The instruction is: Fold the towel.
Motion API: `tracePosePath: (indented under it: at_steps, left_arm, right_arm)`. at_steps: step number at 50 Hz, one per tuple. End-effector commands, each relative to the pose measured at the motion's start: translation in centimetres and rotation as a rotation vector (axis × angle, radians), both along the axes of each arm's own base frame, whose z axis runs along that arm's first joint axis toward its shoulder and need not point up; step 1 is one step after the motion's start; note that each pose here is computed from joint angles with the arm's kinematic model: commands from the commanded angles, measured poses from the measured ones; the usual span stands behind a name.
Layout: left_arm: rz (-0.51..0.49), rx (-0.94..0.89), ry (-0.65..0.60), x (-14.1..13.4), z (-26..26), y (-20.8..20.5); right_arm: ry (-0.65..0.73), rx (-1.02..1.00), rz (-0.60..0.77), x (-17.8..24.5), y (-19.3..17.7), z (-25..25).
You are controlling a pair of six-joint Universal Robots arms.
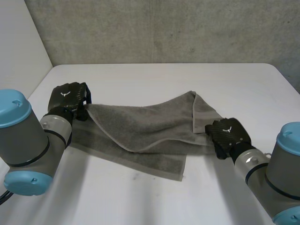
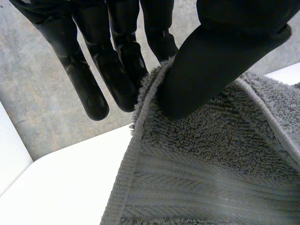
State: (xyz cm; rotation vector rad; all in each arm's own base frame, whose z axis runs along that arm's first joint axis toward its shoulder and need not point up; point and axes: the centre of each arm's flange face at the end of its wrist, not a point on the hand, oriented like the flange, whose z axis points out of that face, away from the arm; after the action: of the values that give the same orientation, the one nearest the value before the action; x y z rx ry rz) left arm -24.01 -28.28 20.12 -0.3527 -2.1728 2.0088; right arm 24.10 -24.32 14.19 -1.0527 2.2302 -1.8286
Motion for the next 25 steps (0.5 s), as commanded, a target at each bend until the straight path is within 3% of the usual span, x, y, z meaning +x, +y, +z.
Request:
tracePosePath:
  at_steps: [1, 8, 13, 18, 25]
  left_arm:
    - [-0.006, -0.016, 0.004, 0.0, 0.9, 0.3]
    - [-0.012, -0.102, -0.004, 0.3, 4.5, 1.4]
    - [-0.018, -0.189, -0.084, 0.9, 8.2, 3.1]
    - [-0.095, -0.318, -0.206, 0.9, 12.7, 6.2]
    - [-0.139, -0.371, -0.257, 1.3, 16.7, 8.8]
  right_arm:
    - [-0.079, -0.202, -0.042, -1.0, -0.4, 7.3]
    - [-0.103, -0.306, -0.105, -3.3, -0.5, 14.8]
    - [-0.097, -0.313, -0.149, -4.8, -1.2, 18.9]
    - [-0.098, -0.356, -0.172, -5.8, -1.6, 23.2]
    - [-0.106, -0.408, -0.16, -6.1, -0.4, 28.3]
